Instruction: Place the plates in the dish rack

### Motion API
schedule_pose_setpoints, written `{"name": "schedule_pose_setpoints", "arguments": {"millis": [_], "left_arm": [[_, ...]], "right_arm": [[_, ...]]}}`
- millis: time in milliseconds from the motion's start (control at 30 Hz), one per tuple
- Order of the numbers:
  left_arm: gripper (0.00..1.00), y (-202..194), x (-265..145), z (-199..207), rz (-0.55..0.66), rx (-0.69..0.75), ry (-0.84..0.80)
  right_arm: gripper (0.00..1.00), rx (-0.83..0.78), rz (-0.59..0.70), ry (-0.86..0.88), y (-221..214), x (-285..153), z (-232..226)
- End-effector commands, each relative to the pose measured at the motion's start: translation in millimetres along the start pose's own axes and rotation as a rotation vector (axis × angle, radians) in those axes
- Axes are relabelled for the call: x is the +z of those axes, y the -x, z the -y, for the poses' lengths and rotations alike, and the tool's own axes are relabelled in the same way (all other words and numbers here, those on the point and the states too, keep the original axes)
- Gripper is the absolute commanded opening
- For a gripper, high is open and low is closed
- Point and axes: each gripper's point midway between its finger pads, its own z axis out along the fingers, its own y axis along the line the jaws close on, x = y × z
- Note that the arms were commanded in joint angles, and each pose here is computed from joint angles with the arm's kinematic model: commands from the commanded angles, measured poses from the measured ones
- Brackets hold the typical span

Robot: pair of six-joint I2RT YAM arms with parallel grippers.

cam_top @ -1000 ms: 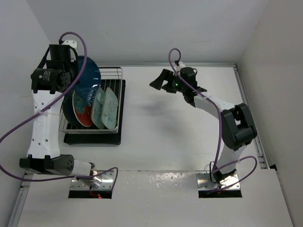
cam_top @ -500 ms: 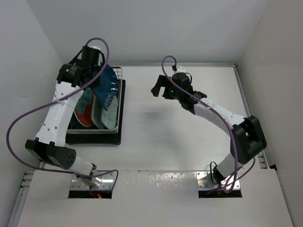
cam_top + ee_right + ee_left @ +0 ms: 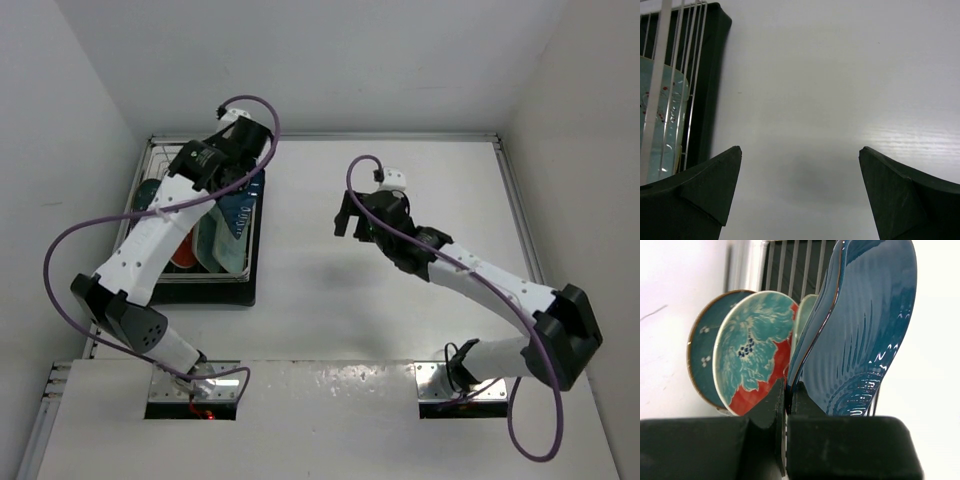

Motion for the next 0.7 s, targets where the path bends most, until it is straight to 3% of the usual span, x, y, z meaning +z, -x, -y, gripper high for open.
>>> {"name": "schedule_pose_setpoints", "arguments": {"millis": [0, 233, 667], "left_arm": [[0.0, 18.8, -14.3, -18.9, 0.126, -0.115, 0.179], [0.0, 1.1, -14.7, 9.3, 0.15, -0.063, 0.274], [0.0, -20.7, -0.7, 16.2, 0.18, -0.045, 0.392]], "right_arm": [[1.0, 0.037, 0.081, -0.063, 12.3, -18.6, 13.0], [1.0, -0.008, 0.118, -0.092, 6.2, -40.2, 13.3], [1.0, -0.042, 0.153, -0.118, 2.4, -66.0, 15.3]]}}
